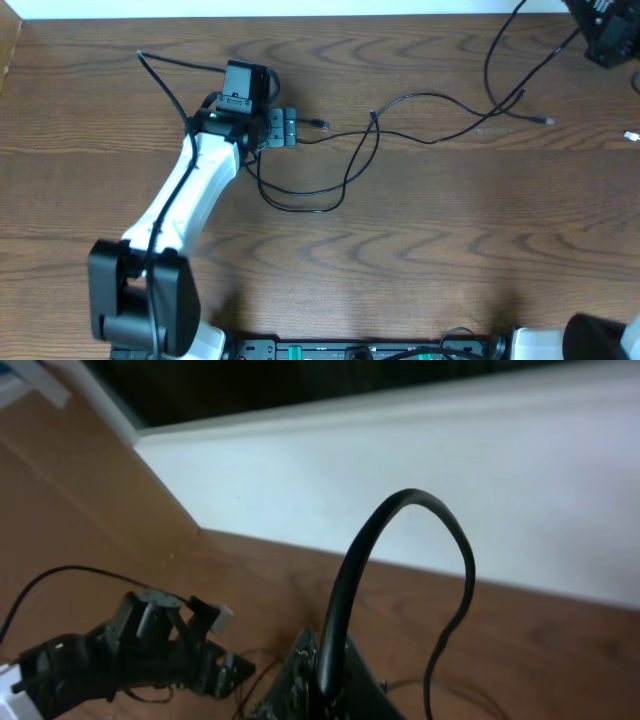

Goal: Untangle cables

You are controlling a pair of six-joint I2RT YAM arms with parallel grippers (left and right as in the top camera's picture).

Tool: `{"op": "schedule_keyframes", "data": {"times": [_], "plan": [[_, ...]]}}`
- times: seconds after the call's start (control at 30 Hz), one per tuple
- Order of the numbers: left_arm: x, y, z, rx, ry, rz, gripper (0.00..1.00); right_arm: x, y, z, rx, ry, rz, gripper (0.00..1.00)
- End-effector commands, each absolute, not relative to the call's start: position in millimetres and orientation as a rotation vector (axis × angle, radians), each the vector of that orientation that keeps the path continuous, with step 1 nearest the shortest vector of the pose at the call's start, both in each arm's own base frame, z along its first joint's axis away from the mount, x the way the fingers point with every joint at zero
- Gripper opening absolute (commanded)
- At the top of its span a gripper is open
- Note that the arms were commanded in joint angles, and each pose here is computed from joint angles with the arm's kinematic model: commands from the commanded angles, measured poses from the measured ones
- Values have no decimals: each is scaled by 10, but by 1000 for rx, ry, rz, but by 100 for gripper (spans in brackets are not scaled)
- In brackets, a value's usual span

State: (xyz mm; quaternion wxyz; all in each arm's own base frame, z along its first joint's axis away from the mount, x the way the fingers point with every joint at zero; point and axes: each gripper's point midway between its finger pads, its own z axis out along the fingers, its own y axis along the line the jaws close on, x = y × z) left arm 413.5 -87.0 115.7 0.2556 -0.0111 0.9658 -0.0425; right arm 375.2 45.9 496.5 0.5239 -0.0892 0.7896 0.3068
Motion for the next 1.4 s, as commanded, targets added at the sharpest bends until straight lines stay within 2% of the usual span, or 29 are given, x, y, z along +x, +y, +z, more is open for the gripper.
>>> {"op": "schedule_keyframes", "data": {"times": [0.0,0.37,0.5,0.67,0.77,0.9,1.2,1.23,1.27,1.37], "plan": [[4165,-544,970,-308,2626,88,92,3850,428,4830,-212,1925,742,1],[4107,-172,610,-461,2661,323,93,4063,368,4446,-176,2034,770,1],[4111,-127,428,-514,2681,337,89,4068,366,4398,-188,2047,765,1],[4136,-110,310,-575,2675,334,69,4075,319,4338,-170,2073,726,1],[4159,-103,286,-601,2663,328,63,4066,304,4304,-159,2089,717,1],[4208,-111,293,-601,2645,316,58,4054,306,4287,-169,2095,713,1],[4167,-52,102,-616,2685,347,57,4049,305,4250,-174,2106,712,1],[4164,-41,64,-619,2690,351,56,4049,305,4248,-176,2106,712,1],[4160,-39,32,-619,2696,355,50,4049,307,4243,-178,2107,711,1],[4165,-37,10,-619,2697,357,27,4047,307,4236,-179,2109,711,1]]}}
